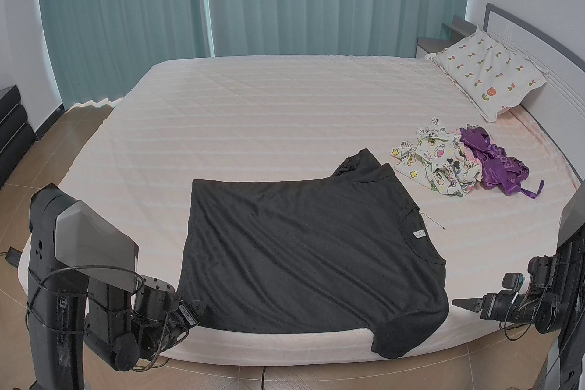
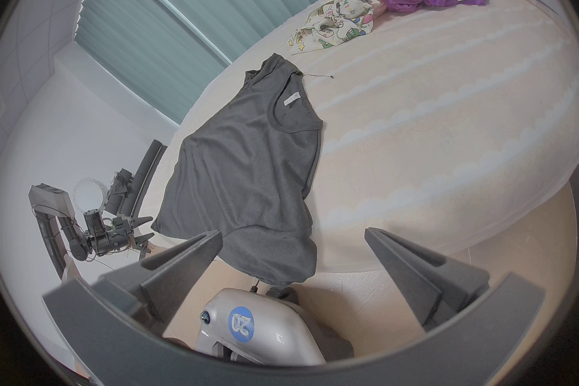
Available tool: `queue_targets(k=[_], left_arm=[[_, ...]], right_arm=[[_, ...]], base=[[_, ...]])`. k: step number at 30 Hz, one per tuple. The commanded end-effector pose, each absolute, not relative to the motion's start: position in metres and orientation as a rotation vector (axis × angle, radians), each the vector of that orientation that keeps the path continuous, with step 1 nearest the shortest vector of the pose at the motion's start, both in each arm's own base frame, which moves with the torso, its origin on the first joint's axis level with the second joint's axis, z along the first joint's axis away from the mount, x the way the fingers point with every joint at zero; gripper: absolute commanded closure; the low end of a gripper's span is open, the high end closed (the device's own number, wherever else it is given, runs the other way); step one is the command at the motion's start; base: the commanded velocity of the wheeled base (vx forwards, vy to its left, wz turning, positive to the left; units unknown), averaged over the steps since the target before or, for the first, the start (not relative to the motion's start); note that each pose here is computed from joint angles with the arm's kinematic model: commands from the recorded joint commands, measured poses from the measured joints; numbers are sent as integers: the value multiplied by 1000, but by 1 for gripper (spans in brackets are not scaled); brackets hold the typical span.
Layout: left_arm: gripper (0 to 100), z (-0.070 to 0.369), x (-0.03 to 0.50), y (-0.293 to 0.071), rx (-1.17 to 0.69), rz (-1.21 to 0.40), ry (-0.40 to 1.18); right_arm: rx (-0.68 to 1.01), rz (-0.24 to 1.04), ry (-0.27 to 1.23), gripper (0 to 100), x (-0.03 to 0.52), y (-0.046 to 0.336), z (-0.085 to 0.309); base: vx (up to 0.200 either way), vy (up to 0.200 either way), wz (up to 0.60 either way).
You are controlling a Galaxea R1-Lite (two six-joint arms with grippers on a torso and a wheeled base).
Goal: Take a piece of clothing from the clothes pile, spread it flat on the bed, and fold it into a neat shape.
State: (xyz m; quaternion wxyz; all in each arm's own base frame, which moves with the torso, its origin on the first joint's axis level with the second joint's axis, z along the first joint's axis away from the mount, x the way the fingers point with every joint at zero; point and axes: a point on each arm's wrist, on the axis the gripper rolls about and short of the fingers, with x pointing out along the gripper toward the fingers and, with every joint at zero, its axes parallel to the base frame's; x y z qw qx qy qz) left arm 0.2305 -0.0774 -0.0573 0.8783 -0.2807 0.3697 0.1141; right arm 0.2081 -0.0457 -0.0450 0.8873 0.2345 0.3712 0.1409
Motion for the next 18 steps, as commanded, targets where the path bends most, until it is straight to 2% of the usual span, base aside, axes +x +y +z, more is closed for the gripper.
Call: queue_targets(k=[1, 5, 6, 18], left_arm=[[0, -63, 236, -80, -583, 239, 767], [0, -64, 239, -81, -586, 236, 759], [100, -65, 241, -81, -583, 232, 756], [100, -53, 230, -70, -573, 308, 718]], right_arm=[[484, 294, 765, 0, 208, -46, -44], [483, 296, 764, 0, 208, -45, -44], [481, 298, 762, 0, 209, -45, -44], [479, 293, 697, 0, 222, -49, -38]], base=[[0, 0, 0], [0, 0, 0], [0, 0, 0], [0, 0, 0]])
